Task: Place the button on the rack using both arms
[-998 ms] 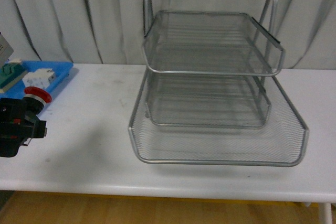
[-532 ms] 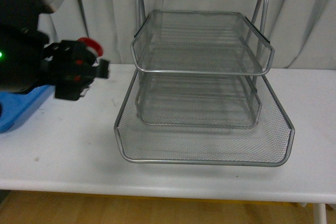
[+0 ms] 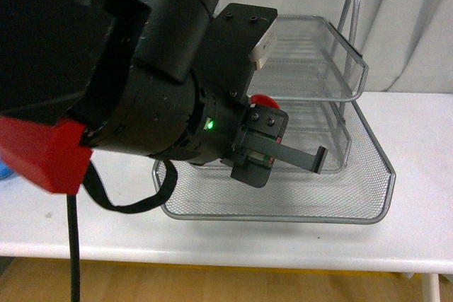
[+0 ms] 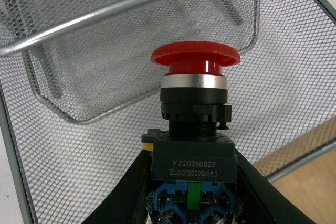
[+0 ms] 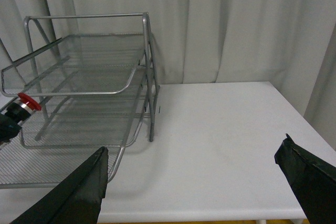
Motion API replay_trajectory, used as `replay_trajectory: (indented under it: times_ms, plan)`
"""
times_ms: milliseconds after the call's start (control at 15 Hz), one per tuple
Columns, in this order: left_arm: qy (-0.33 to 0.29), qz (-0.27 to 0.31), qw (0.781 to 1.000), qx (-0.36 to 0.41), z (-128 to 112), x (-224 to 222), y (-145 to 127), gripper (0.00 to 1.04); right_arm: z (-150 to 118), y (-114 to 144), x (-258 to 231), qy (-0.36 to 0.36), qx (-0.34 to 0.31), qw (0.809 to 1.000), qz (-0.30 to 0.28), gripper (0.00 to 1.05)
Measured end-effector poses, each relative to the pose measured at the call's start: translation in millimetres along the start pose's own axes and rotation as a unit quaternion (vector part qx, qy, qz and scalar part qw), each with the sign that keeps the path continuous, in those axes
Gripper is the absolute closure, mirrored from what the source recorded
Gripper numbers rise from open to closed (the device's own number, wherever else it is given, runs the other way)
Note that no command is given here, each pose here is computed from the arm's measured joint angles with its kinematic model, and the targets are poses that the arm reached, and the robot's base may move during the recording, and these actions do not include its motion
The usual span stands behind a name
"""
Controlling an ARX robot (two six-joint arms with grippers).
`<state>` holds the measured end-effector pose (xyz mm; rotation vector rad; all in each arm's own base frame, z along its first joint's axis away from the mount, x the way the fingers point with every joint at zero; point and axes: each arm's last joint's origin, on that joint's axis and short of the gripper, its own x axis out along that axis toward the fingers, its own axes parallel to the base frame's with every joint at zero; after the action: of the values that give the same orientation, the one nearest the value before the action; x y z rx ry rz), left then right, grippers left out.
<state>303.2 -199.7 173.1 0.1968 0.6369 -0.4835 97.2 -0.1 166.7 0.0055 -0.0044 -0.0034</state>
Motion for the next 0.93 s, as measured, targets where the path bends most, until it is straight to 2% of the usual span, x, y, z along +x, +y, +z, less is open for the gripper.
replay_trajectory:
  times_ms: [200,466,865,931]
  plan:
    - [0.02,-0.012,1.0,0.005,15.2,22.2,-3.2,0.69,0.0,0.0,0.0,0.0,0.0,1.0,0.0,0.06]
    - [0.083,-0.012,0.996,0.021,18.5,58.9,-4.4,0.69,0.0,0.0,0.0,0.0,0.0,1.0,0.0,0.06]
    - [0.111,-0.003,0.994,0.007,37.8,90.5,5.7,0.69,0.0,0.0,0.0,0.0,0.0,1.0,0.0,0.06]
    - [0.109,-0.003,0.994,-0.005,39.2,92.6,8.9,0.63,0.0,0.0,0.0,0.0,0.0,1.0,0.0,0.06]
